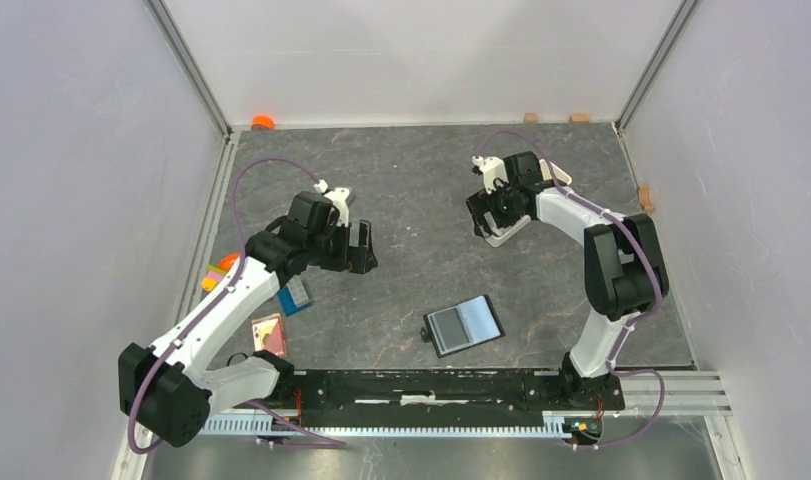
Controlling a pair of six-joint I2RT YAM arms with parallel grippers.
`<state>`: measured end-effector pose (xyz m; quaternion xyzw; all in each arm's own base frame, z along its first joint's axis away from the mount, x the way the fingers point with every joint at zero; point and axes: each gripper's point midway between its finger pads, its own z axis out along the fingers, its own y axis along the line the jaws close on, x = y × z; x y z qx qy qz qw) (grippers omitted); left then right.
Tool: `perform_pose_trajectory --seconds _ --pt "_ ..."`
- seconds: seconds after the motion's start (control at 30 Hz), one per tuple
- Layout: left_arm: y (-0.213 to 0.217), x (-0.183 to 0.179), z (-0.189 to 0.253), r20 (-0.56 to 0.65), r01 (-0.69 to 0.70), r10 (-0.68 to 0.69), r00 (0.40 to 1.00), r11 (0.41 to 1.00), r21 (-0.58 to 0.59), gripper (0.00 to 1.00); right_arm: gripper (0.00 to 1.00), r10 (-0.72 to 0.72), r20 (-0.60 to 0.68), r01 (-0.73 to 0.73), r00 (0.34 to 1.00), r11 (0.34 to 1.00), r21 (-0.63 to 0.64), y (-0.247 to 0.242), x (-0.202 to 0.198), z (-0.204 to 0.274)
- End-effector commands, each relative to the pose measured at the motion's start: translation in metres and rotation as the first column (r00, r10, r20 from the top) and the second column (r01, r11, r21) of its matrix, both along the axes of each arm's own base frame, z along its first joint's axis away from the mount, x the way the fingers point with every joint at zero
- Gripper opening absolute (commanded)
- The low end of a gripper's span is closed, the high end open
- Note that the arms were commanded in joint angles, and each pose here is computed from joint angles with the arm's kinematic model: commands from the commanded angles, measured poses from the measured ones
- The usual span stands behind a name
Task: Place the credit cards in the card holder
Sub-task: Pick up the credit card from the storage box.
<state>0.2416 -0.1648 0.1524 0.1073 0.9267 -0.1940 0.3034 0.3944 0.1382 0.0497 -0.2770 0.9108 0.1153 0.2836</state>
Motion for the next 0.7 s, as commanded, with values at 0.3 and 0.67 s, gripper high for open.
perform_pose_trajectory --seconds 0.3,0.67 --pt "-0.002 0.004 0.007 0.048 0.04 -0.04 0.998 0.999 -0.007 1.0 0.9 0.137 0.021 -0.137 0.99 0.991 -0.015 0.026 -0.01 0.017" --pt "-0.002 0.004 0.008 0.048 0.04 -0.039 0.998 0.999 -0.007 1.0 0.8 0.13 0.048 -0.13 0.99 0.992 -0.007 0.026 -0.008 0.035"
